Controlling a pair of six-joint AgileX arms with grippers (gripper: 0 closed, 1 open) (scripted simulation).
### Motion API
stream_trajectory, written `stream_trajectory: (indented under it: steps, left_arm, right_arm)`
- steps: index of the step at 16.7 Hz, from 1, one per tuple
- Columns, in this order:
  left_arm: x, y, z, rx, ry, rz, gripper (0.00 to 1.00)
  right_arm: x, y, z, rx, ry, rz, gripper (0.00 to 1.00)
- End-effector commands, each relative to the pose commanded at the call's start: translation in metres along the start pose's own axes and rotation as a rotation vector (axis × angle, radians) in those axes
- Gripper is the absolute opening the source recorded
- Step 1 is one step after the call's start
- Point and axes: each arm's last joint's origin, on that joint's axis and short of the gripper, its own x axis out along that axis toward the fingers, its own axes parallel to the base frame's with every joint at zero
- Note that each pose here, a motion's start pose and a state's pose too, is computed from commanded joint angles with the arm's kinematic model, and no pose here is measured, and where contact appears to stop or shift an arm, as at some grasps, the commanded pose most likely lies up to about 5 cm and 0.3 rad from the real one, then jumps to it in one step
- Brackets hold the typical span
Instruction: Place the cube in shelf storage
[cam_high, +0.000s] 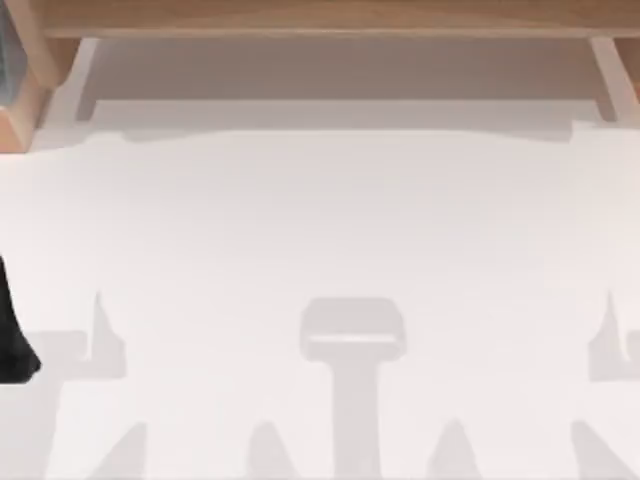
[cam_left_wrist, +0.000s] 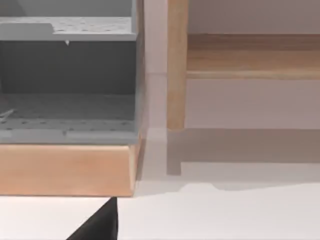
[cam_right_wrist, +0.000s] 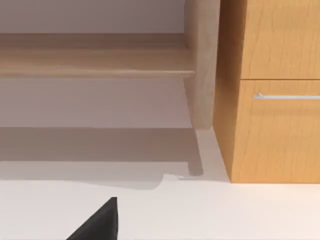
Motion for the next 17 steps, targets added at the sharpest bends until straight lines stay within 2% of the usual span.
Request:
stream_trajectory:
  steps: [4,7,12,15,17]
  left_arm:
    - [0.0,0.0,0.0,0.0,0.0,0.0,1.0]
    - [0.0,0.0,0.0,0.0,0.0,0.0,1.0]
    - [0.0,0.0,0.0,0.0,0.0,0.0,1.0]
    - [0.0,0.0,0.0,0.0,0.0,0.0,1.0]
    - [0.0,0.0,0.0,0.0,0.0,0.0,1.0]
  right_arm:
    - [0.0,-0.002,0.008,-0.03,-0.016,-0.016,1.0]
    - [0.005,-0.007,0.036,-0.148,-0.067,-0.067,1.0]
    - [0.04,-0.024,0.1,-0.477,-0.127,-0.168,1.0]
    - [0.086,-0.043,0.129,-0.716,-0.132,-0.208,1.0]
    - [0.124,-0.061,0.135,-0.876,-0.121,-0.22,1.0]
